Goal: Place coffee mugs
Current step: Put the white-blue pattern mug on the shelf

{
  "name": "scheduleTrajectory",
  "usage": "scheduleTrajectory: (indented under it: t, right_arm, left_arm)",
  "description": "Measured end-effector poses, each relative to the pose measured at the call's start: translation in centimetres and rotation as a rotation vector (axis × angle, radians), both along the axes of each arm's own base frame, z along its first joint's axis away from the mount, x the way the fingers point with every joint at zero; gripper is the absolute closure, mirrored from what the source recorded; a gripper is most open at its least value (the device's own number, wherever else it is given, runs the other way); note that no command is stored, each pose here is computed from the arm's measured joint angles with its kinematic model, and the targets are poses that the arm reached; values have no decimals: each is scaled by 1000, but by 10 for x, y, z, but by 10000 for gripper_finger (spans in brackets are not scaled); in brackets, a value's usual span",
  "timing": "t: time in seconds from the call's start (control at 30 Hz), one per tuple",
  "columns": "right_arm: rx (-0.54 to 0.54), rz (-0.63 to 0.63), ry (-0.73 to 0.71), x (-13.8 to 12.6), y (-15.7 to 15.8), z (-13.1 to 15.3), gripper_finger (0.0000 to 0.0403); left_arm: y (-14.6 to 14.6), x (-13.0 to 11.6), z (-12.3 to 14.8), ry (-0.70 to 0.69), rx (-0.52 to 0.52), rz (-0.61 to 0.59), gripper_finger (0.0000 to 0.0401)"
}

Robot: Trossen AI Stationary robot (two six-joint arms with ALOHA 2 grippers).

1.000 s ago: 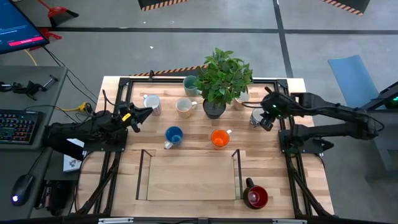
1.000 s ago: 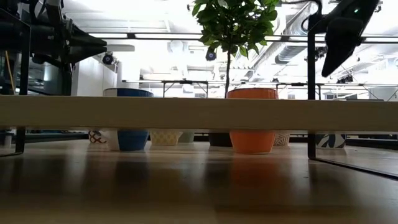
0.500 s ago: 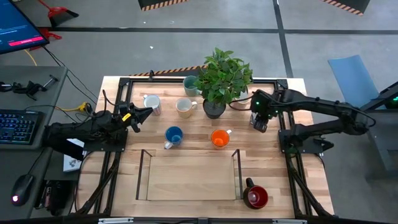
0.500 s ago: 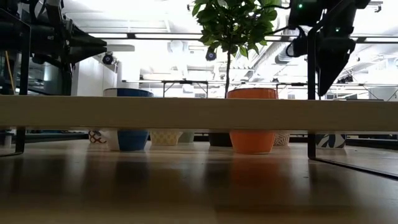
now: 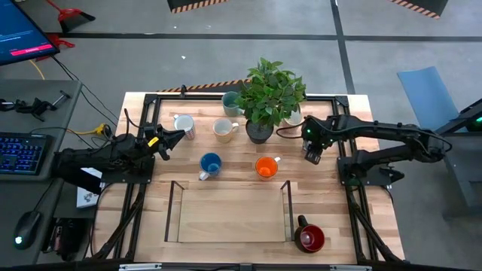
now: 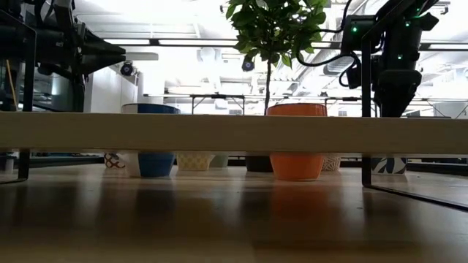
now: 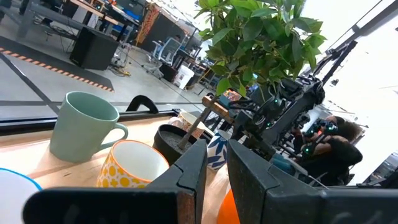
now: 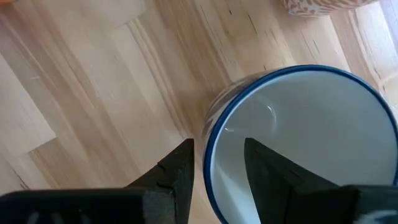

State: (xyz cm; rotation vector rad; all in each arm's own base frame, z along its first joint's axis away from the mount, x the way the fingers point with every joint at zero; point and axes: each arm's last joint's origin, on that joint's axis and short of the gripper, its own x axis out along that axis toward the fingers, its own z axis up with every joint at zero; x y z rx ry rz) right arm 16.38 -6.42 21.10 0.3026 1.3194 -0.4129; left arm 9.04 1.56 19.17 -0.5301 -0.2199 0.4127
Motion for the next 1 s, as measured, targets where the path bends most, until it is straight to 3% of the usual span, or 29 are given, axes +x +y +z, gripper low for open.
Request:
scheduleTrajectory:
  t: [0.4, 0.5, 0.7, 1.0]
  right_arm:
    - [4, -3, -3, 0, 0, 0, 288]
    - [29, 12, -12, 1, 1, 0, 310]
    - [46, 6, -20, 1, 1, 0, 393]
    - [93, -54, -54, 1, 8, 3, 400]
  left_arm:
    - [0, 0, 0, 2, 0, 1, 348]
    - [0, 0, -1, 13, 0, 0, 348]
    - [0, 0, -3, 34, -2, 1, 348]
    - [0, 0, -3, 36, -1, 0, 348]
